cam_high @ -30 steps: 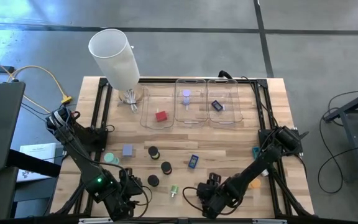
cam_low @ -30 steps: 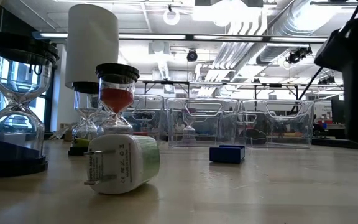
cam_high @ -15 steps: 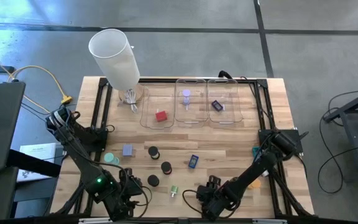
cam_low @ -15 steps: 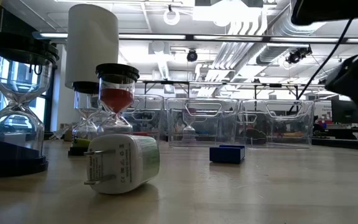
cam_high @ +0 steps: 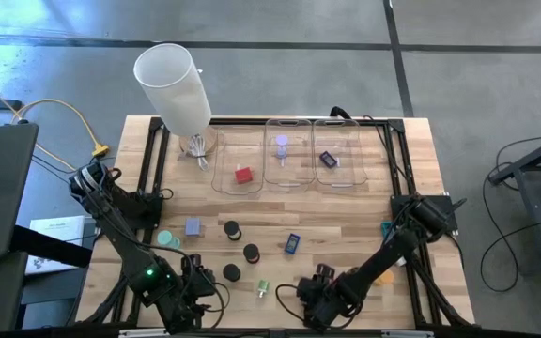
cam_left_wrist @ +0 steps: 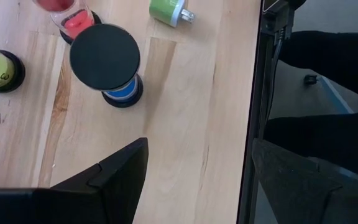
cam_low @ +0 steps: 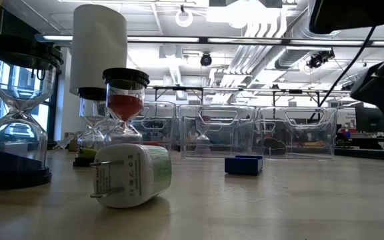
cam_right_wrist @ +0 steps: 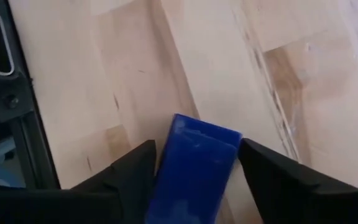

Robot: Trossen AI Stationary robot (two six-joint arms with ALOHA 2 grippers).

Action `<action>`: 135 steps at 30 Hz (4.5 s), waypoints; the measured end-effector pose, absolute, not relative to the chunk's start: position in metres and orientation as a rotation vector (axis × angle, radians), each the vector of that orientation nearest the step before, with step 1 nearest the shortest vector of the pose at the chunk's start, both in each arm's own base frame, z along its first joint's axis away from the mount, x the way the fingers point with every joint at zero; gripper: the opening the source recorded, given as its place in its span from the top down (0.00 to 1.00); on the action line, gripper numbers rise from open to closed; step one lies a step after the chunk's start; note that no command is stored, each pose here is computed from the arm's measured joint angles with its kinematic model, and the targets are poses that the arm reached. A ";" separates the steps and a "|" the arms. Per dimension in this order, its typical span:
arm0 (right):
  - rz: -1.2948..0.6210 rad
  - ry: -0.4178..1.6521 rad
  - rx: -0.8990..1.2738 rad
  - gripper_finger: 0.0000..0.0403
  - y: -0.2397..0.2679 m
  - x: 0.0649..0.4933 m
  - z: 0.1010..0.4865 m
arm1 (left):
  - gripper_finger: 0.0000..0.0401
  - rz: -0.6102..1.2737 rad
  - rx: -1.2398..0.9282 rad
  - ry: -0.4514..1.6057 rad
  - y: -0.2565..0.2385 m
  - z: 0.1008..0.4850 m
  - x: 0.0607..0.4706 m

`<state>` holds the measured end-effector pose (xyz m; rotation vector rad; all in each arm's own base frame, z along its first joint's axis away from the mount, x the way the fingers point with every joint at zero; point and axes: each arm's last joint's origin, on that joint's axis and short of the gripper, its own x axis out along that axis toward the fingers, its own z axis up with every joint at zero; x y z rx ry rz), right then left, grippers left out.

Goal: Pick & Place Office items
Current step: Put the dark blue digital clock into the right transparent bin, then put the yellow hourglass into the middle transparent bin

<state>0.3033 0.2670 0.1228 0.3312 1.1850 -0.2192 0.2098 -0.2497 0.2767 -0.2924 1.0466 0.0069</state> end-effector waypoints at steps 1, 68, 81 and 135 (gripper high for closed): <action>-0.224 1.190 0.340 0.51 0.267 0.303 0.121 | 0.30 0.005 -0.290 1.046 -0.250 0.277 0.210; -0.763 1.010 0.448 0.67 -0.126 0.226 0.302 | 0.30 0.021 -0.010 1.270 -0.138 0.269 0.277; -0.766 1.086 0.643 0.67 -0.206 0.230 0.206 | 0.30 0.061 -0.006 1.300 -0.119 0.272 0.278; -0.429 0.928 0.850 0.36 -0.026 0.165 0.329 | 0.30 0.047 -0.024 1.272 -0.102 0.274 0.289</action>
